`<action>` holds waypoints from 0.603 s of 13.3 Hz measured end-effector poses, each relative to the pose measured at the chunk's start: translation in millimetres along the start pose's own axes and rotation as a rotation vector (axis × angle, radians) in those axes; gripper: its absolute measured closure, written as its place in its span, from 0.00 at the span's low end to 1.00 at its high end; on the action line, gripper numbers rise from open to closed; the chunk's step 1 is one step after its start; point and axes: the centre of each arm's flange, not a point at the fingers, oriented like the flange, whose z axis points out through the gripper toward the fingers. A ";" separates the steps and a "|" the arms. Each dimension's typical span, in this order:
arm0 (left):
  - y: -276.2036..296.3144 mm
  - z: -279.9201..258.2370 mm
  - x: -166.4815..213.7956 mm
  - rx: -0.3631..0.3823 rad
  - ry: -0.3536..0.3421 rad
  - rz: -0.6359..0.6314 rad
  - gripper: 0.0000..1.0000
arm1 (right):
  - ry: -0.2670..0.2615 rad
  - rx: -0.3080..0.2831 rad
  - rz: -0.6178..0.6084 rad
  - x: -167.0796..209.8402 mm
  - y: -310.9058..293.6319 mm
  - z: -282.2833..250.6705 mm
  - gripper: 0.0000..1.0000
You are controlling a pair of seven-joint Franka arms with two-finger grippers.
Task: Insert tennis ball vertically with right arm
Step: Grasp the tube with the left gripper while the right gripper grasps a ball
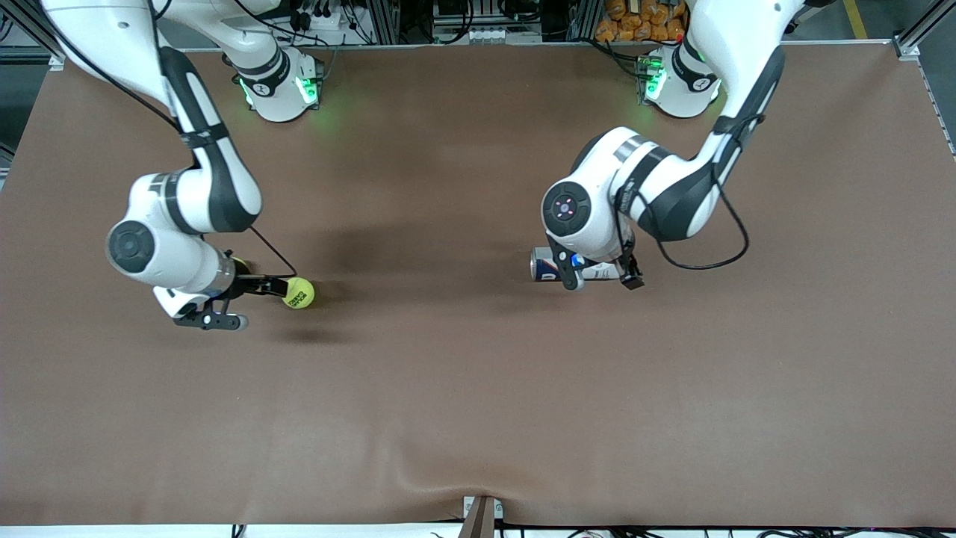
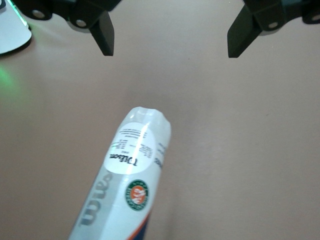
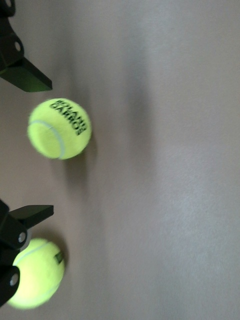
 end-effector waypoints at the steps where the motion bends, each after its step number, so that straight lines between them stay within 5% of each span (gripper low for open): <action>1: 3.9 8.6 5.3 0.012 -0.027 0.023 0.00 | 0.033 0.003 0.010 -6.8 -5.8 10.5 0.00; 4: 19.8 28.3 28.3 0.067 -0.102 0.094 0.00 | 0.055 0.003 0.017 -21.3 -16.9 27.2 0.00; 8: 28.7 66.8 46.0 0.084 -0.084 0.145 0.00 | 0.050 -0.002 0.009 -26.0 -19.7 42.1 0.00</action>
